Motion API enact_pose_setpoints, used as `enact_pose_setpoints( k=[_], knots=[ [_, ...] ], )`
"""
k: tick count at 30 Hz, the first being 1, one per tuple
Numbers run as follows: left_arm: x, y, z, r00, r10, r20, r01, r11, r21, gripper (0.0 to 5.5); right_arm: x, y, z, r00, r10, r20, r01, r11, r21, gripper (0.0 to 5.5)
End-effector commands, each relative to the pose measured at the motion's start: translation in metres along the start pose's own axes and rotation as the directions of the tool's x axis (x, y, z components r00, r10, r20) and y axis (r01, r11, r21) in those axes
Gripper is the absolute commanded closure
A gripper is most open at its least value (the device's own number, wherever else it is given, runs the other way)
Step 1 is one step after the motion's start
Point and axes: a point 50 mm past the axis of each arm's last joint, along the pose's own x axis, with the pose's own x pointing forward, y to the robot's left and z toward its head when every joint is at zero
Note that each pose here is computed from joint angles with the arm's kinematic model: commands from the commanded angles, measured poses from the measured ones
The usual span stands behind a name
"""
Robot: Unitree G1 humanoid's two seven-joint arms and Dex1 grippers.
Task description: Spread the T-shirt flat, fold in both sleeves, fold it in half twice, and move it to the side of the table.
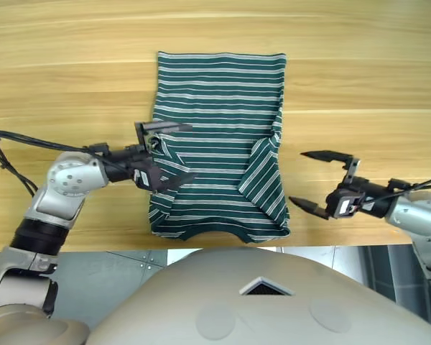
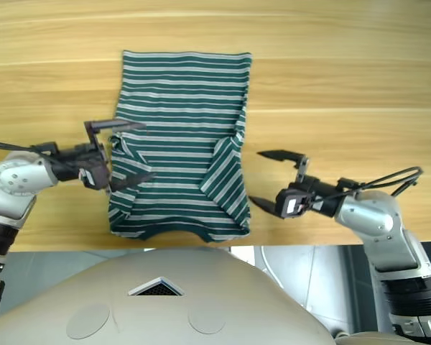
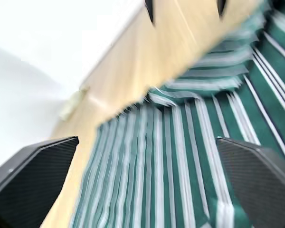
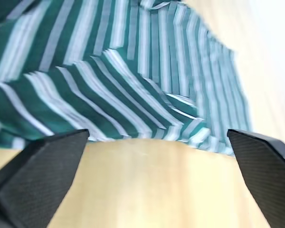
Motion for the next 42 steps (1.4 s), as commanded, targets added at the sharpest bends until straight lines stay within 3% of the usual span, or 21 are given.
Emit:
enact_pose_setpoints(
  k=[1, 7, 14, 21, 31, 39, 42],
  knots=[
    [-0.014, 0.0, 0.021, 0.999, -0.019, 0.045, 0.022, 0.997, -0.069, 0.1, -0.011, -0.016, 0.001, 0.998, -0.061, -0.023, 0.06, 0.998, -0.035, 0.13],
    [-0.068, -0.049, 0.021, 0.925, -0.338, -0.174, 0.301, 0.931, -0.206, 0.1, -0.027, 0.028, -0.008, 0.962, 0.241, -0.131, -0.243, 0.97, -0.001, 0.13],
    [-0.108, -0.057, 0.018, 0.865, -0.399, -0.303, 0.322, 0.906, -0.274, 0.1, -0.022, 0.056, -0.006, 0.927, 0.366, -0.087, -0.364, 0.931, 0.04, 0.13],
    [-0.093, -0.064, 0.001, 0.88, -0.369, -0.298, 0.304, 0.921, -0.243, 0.1, -0.006, 0.067, -0.008, 0.899, 0.436, -0.054, -0.435, 0.9, 0.025, 0.13],
    [-0.08, -0.088, -0.003, 0.835, -0.496, -0.237, 0.426, 0.857, -0.29, 0.1, -0.002, 0.074, 0.001, 0.883, 0.468, -0.034, -0.469, 0.883, -0.015, 0.13],
    [-0.084, -0.089, -0.013, 0.805, -0.52, -0.286, 0.444, 0.847, -0.291, 0.1, 0.001, 0.077, 0.004, 0.889, 0.458, -0.026, -0.459, 0.888, -0.026, 1.48],
    [-0.087, -0.09, -0.019, 0.788, -0.526, -0.319, 0.45, 0.847, -0.283, 0.6, 0.004, 0.077, 0.007, 0.893, 0.45, -0.017, -0.451, 0.892, -0.038, 2.02]
  ],
)
